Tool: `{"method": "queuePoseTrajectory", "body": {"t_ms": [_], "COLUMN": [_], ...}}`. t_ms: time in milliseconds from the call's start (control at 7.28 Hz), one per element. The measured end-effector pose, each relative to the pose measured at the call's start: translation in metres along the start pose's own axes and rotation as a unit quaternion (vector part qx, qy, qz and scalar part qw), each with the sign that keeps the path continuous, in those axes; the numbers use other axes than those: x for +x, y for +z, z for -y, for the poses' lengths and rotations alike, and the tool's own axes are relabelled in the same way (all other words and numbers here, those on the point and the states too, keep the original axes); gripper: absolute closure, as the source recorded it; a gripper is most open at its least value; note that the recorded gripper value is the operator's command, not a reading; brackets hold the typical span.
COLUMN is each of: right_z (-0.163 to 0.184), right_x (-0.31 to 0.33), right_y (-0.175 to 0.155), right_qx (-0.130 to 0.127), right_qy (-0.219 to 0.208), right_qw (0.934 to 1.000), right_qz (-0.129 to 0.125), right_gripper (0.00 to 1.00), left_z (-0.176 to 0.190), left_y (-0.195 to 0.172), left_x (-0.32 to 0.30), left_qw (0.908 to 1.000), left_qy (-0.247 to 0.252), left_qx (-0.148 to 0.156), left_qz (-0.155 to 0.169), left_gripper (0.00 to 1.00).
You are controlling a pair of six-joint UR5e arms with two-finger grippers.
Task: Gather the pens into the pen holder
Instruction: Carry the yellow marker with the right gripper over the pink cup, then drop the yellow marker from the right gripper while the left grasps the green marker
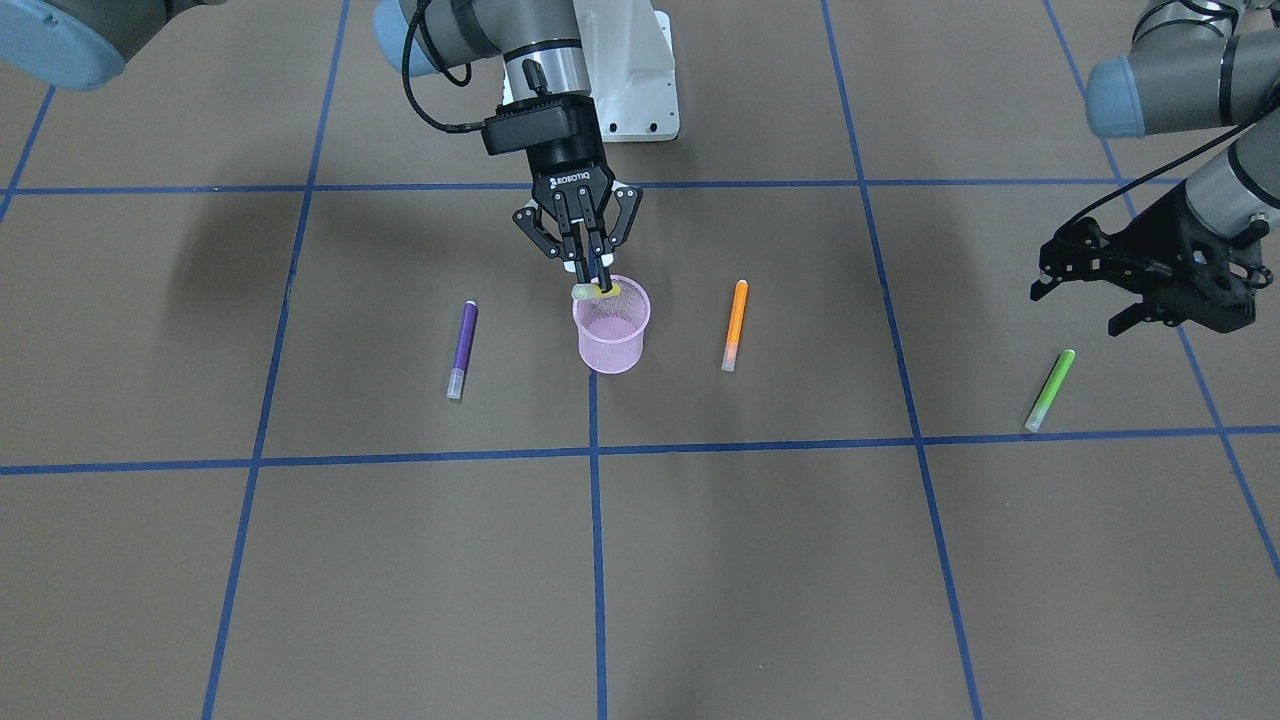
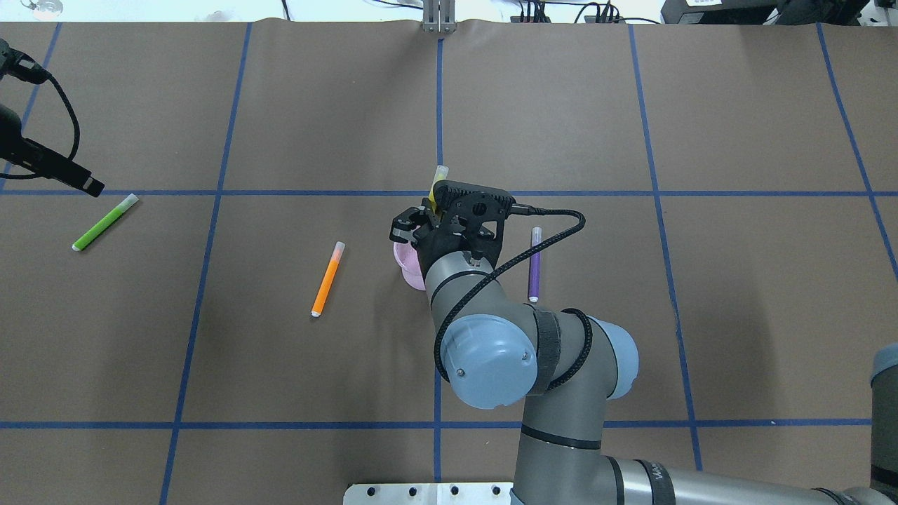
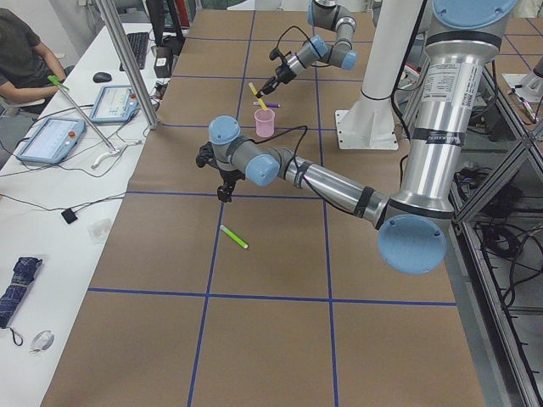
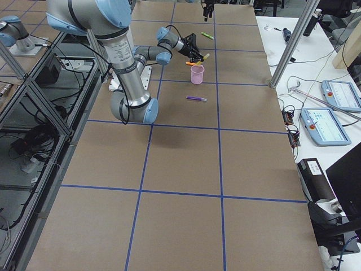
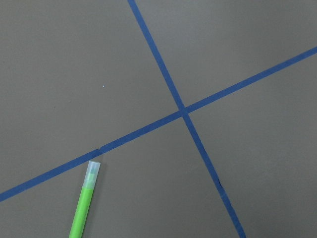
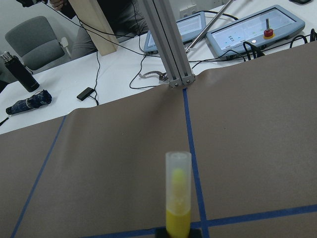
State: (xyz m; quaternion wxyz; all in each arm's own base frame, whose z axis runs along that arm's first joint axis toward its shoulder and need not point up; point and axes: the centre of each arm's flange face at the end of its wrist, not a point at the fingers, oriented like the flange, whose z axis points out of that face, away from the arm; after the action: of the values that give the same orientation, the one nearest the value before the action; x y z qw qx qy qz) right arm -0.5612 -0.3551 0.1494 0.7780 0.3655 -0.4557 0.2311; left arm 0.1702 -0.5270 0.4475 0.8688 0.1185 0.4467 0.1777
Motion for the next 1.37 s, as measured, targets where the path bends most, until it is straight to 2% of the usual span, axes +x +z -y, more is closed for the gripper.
{"method": "queuePoseTrajectory", "body": {"t_ms": [137, 412, 687, 962, 1237, 1374], "right_z": [-0.006, -0.015, 0.005, 0.047, 0.085, 0.099], "right_x": [0.003, 0.006, 0.006, 0.045, 0.106, 0.136], "right_y": [0.002, 0.007, -0.002, -0.002, 0.003, 0.002], "right_qx": [-0.001, -0.001, -0.013, -0.063, -0.116, -0.138], "right_qy": [-0.004, -0.011, 0.003, 0.016, 0.019, 0.015], "right_qw": [1.0, 0.9999, 0.9999, 0.9978, 0.993, 0.9901], "right_qz": [-0.004, -0.01, 0.004, 0.006, -0.011, -0.021], "right_gripper": [0.01, 0.01, 0.02, 0.07, 0.07, 0.07], "left_z": [0.0, -0.001, -0.001, 0.009, 0.014, 0.016], "left_y": [0.001, 0.005, 0.019, 0.068, 0.132, 0.15], "left_x": [-0.001, -0.009, -0.031, -0.04, -0.033, -0.039], "left_qw": [1.0, 0.9999, 0.9981, 0.995, 0.9861, 0.9818], "left_qy": [-0.001, -0.001, 0.03, 0.059, 0.108, 0.126], "left_qx": [-0.001, -0.002, -0.01, -0.05, -0.101, -0.118], "left_qz": [0.0, 0.014, 0.053, 0.063, 0.076, 0.079], "left_gripper": [0.01, 0.01, 0.02, 0.05, 0.05, 0.06]}}
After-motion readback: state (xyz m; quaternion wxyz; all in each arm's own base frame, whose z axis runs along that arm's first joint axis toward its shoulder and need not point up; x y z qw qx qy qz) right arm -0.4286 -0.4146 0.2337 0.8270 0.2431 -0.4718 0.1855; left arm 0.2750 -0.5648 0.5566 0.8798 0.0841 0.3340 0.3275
